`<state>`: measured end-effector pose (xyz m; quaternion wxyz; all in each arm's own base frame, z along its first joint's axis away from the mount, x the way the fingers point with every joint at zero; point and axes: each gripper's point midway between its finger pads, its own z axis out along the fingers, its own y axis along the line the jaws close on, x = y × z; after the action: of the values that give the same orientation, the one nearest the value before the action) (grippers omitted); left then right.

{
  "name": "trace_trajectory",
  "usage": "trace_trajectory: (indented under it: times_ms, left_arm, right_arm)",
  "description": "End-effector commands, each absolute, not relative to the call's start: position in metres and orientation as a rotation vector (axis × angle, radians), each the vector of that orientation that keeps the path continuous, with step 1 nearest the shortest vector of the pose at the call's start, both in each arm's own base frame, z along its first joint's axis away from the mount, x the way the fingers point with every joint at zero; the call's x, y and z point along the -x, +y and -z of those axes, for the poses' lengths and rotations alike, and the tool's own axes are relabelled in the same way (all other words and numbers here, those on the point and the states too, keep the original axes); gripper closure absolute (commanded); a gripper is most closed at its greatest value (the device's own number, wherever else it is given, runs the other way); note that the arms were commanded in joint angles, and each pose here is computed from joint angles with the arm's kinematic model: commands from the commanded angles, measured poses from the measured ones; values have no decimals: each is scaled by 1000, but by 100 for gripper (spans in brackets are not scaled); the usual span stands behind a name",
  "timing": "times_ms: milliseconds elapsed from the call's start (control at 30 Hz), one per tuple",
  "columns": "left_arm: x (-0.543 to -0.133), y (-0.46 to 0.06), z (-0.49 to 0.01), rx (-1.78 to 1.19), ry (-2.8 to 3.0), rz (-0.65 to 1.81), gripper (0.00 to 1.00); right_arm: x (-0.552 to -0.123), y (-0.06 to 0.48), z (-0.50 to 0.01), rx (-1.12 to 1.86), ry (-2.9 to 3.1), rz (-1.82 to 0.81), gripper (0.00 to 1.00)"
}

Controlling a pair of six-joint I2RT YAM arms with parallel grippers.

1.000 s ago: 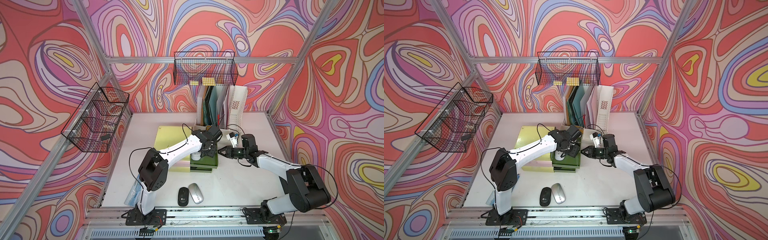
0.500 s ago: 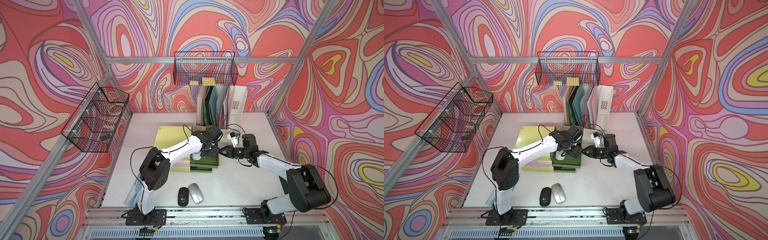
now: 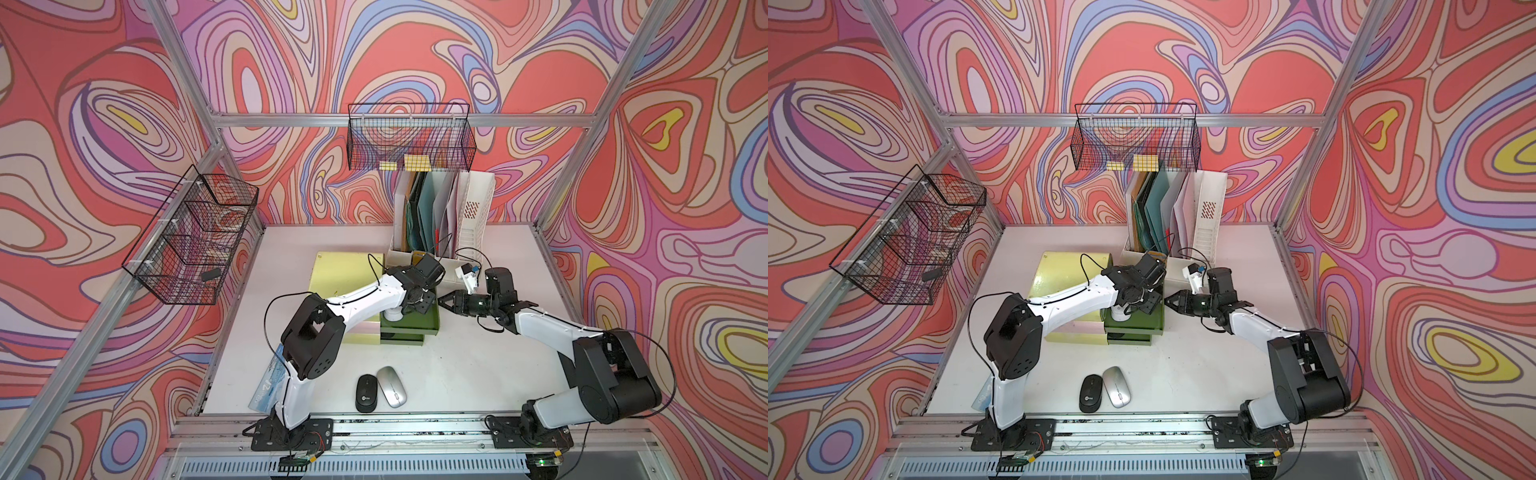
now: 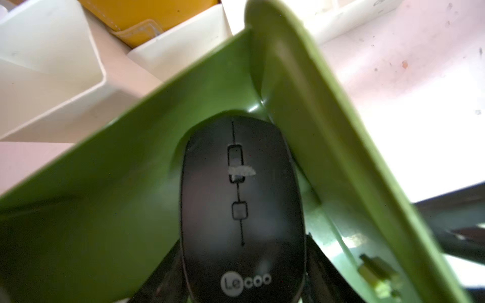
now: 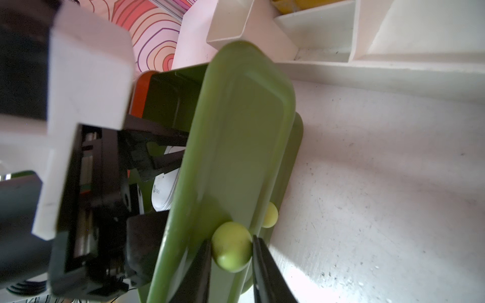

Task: Take the mice out of the drawer
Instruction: Pick up the mouse from the drawer, then place the mouse at the center of the board.

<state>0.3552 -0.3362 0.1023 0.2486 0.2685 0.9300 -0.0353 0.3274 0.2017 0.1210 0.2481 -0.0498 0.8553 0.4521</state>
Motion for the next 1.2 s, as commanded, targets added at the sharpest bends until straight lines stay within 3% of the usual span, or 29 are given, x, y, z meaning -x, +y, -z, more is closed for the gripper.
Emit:
trace_trajectory:
  times_ms: [0,133,367,600,900,1167]
  left_arm:
    - [-359,-343,-119,-744,2473,124,49]
    - [-353,-338,-137,-728,2481,126,54]
    - [-321,-318,-192,-708,2462,69,54]
    - [-237,-320,-233,-826,2411,199,52]
    - [-113,-310,-162,-703,2586,355,51]
    - [-88,-336,-99,-450,2627,467,48]
  right_arm:
    - [-327,204,-116,152,2338,-1231,70]
    - [-327,204,-114,151,2342,-1231,70]
    - [-329,205,-113,149,2345,-1236,70]
    - [-331,206,-110,144,2353,-1238,70]
    - [-333,205,-108,142,2366,-1226,71]
    - [-330,204,-113,151,2353,-1222,71]
